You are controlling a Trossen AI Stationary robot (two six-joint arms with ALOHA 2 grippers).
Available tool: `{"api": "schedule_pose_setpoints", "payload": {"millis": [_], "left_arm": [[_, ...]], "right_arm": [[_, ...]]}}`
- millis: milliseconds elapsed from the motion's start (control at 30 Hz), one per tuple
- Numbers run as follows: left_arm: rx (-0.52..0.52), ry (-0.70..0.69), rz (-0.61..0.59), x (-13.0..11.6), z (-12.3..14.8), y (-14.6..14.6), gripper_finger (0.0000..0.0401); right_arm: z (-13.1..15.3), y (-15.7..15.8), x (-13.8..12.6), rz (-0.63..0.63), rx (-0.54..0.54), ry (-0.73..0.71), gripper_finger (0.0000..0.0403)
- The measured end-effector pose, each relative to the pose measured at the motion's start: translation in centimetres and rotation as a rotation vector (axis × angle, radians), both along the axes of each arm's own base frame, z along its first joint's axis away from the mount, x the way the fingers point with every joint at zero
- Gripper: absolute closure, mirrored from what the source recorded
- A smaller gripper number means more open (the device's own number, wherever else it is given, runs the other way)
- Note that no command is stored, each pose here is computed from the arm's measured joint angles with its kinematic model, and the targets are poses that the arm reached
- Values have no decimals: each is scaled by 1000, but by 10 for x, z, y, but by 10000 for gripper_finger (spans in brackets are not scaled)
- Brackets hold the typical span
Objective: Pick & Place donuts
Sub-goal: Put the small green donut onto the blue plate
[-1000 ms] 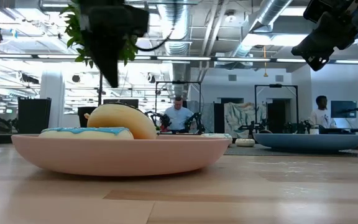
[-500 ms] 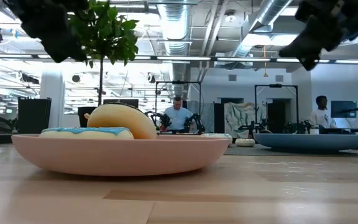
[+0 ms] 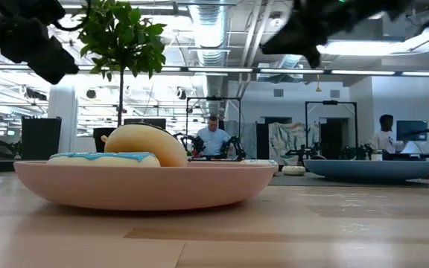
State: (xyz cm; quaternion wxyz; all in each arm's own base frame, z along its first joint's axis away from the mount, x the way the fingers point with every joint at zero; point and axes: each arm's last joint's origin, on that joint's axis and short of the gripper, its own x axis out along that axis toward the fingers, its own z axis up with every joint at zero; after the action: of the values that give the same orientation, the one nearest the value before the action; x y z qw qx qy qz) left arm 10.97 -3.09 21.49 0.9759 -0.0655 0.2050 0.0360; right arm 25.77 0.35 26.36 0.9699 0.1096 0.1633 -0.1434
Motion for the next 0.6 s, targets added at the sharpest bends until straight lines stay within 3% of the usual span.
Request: {"api": "schedule_pose_setpoints", "payload": {"millis": [100,267,400,467,600], "left_arm": [[13,-9,31,-8,0,4,401],[6,-17,69,-14,0,7,401],[5,-16,68,-14,0,7,401],[-1,-15,56,-14,0,7,401],[-2,-3,29,-14,-1,6,401]], "right_arm": [[14,3,25,32,31,112,403],[28,17,48,-69,265,441,403],[28,51,48,-150,442,706,403],[26,75,43,-223,514,768,403],[18,126,31,-370,698,756,403]]}}
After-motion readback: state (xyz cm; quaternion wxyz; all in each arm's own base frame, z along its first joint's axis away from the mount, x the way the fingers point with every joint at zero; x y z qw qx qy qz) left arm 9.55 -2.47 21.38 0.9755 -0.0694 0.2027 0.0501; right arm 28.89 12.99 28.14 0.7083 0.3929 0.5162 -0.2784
